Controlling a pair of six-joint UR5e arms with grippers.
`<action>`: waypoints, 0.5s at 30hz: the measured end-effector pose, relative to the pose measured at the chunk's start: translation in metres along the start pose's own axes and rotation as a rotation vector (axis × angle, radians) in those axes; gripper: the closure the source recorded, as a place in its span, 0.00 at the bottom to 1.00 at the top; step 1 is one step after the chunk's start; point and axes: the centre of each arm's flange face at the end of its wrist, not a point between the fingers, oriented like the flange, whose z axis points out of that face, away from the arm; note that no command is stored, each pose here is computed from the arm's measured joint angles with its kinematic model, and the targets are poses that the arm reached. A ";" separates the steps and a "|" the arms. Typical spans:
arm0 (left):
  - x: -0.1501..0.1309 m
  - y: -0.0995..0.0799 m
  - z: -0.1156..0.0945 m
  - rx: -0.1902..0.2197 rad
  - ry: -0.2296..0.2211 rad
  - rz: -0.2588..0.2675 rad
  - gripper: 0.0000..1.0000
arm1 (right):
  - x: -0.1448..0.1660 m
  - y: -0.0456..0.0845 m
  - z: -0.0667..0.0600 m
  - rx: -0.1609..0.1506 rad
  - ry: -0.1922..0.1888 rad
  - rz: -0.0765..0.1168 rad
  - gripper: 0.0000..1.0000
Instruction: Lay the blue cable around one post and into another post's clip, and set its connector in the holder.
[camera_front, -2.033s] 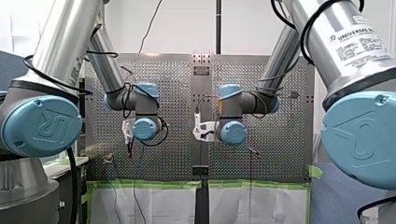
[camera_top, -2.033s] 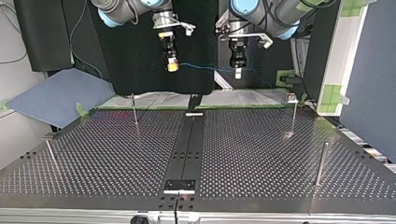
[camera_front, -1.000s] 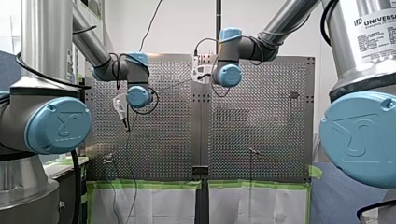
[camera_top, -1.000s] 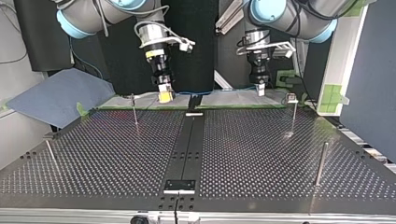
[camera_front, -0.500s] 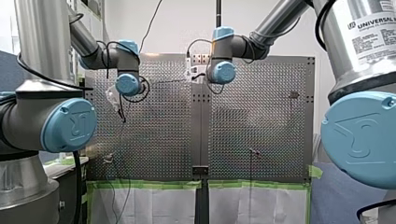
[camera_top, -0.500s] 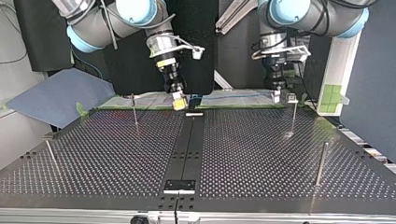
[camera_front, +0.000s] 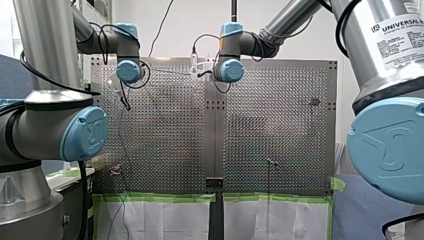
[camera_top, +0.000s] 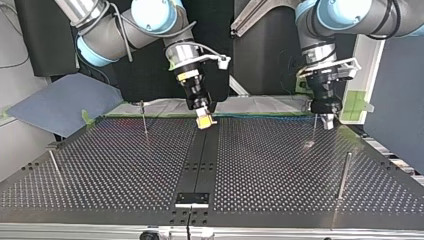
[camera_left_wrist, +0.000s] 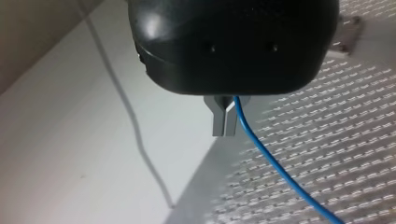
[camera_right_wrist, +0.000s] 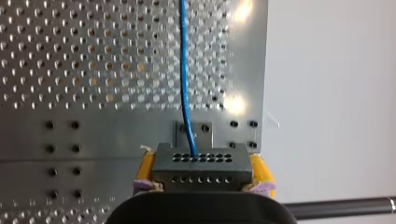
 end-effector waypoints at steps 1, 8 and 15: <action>-0.005 0.001 0.004 -0.006 -0.009 -0.001 1.00 | -0.001 -0.002 0.001 0.004 -0.003 -0.001 1.00; -0.031 0.003 0.026 -0.020 -0.061 -0.013 1.00 | 0.010 -0.017 0.015 0.026 0.017 -0.001 1.00; -0.043 0.012 0.051 -0.040 -0.074 0.002 1.00 | 0.026 -0.024 0.028 0.043 0.054 0.007 1.00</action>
